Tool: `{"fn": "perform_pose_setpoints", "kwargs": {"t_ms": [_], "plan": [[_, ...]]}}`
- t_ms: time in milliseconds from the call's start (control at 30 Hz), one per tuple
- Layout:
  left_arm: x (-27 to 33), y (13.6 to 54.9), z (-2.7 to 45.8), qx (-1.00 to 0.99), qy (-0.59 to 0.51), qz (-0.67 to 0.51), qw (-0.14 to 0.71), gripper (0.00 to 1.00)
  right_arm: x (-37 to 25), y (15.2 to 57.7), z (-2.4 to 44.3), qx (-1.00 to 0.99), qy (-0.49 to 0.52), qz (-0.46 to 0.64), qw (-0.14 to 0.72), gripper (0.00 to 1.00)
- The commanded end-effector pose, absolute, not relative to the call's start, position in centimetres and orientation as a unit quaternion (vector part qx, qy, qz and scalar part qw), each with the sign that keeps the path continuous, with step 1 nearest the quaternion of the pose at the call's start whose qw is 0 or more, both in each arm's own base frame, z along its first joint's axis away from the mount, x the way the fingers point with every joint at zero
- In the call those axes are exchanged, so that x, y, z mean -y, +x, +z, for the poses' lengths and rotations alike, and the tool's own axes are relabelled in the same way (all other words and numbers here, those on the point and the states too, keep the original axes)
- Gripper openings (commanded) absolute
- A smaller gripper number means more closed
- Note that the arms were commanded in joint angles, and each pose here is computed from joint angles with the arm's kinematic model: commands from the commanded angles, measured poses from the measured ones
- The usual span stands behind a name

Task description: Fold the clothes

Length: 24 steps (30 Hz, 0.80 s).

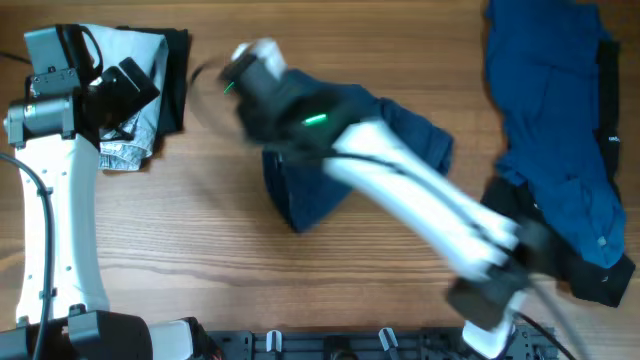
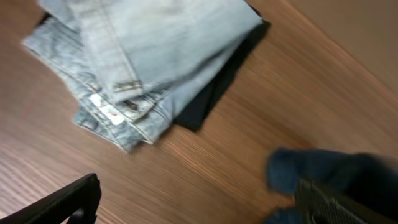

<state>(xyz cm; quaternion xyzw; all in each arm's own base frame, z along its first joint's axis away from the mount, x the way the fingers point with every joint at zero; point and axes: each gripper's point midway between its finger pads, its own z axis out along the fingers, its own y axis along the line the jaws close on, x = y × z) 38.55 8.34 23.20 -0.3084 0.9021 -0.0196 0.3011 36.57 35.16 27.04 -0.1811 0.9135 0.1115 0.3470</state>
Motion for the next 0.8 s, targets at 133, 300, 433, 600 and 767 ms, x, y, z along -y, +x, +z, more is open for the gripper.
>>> {"fn": "perform_pose_setpoints", "kwargs": {"t_ms": [133,300,433,600,767], "plan": [[-2.3,39.8,24.1,-0.921,-0.221,-0.104,0.303,1.0,-22.5,36.4,40.3,-0.882,-0.106,0.164,0.43,0.04],[4.1,40.7,24.4,-0.936,-0.074,-0.143,0.312,1.0,-19.3,36.9,38.2,-0.902,-0.122,0.165,0.38,0.04],[9.0,41.2,23.6,-0.937,0.046,-0.145,0.316,1.0,-19.3,36.3,37.1,-0.907,-0.153,0.171,0.354,0.04],[14.1,41.3,20.8,-0.929,0.166,-0.155,0.292,1.0,-19.1,35.7,36.5,-0.908,-0.18,0.16,0.343,0.04],[15.3,42.6,16.9,-0.933,0.189,-0.153,0.264,1.0,-19.1,34.9,35.9,-0.908,-0.212,0.154,0.328,0.04]]}}
